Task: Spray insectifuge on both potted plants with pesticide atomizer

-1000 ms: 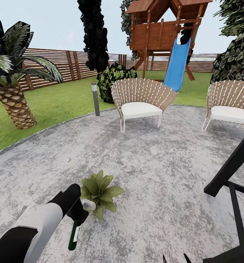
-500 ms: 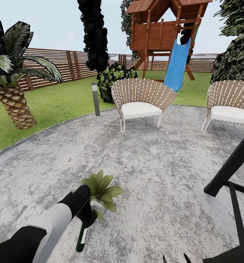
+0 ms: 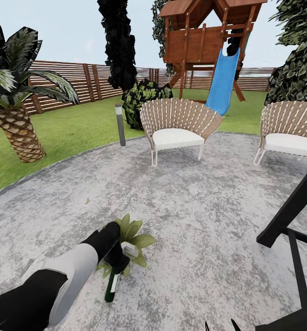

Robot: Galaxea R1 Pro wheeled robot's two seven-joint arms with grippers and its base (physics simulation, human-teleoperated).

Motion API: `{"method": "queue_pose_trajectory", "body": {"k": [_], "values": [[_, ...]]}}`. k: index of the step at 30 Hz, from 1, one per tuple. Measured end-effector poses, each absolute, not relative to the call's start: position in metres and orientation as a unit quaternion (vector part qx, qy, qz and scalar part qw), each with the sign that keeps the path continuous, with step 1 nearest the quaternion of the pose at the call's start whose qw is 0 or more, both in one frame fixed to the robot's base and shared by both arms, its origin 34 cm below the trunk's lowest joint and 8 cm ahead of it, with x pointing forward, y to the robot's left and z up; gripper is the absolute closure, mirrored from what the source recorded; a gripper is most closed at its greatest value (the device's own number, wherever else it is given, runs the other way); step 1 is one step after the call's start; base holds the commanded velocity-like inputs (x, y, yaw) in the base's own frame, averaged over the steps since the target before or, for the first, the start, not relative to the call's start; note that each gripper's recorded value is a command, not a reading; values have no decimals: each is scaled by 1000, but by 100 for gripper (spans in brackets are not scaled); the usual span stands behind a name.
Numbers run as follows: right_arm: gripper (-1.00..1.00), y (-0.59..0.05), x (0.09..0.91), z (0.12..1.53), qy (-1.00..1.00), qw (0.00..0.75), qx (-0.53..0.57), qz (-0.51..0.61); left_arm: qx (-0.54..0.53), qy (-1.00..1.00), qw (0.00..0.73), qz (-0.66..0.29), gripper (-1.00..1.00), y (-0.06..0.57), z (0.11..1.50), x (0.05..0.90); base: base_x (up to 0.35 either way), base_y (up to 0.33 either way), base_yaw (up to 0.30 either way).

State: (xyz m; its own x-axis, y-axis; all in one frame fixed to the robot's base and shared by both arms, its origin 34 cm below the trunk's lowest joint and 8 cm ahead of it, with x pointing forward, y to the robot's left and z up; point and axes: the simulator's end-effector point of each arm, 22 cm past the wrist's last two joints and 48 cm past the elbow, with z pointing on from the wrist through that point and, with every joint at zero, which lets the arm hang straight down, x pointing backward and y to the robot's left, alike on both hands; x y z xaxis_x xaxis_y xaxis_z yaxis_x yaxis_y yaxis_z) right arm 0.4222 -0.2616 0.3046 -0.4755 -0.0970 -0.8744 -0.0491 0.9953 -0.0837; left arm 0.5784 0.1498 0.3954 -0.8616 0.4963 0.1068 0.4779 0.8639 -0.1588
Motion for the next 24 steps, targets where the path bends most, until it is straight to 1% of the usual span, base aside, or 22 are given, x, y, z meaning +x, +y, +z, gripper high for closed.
{"method": "queue_pose_trajectory", "body": {"k": [3, 7, 14, 16, 17, 18, 24], "values": [[-100, -262, 422, 304, 859, 510, -43, -23, -253, -963, 72, 61, 100, 152, 396, 580, 0, 0, 0], [-100, -262, 422, 304, 859, 510, -43, -23, -250, -961, 100, 55, 100, 165, 383, 559, 0, 0, 0], [-100, -262, 422, 304, 859, 510, -43, -23, -248, -962, 104, 54, 100, 169, 382, 557, 0, 0, 0], [-100, -262, 422, 305, 859, 510, -43, -23, -249, -962, 100, 57, 100, 164, 385, 561, 0, 0, 0], [-100, -262, 422, 304, 859, 510, -42, -23, -257, -960, 94, 67, 100, 144, 390, 564, 0, 0, 0], [-100, -262, 422, 304, 859, 510, -43, -23, -257, -959, 93, 71, 100, 139, 391, 563, 0, 0, 0], [-100, -262, 422, 304, 859, 510, -43, -23, -263, -957, 102, 71, 100, 137, 384, 552, 0, 0, 0]]}}
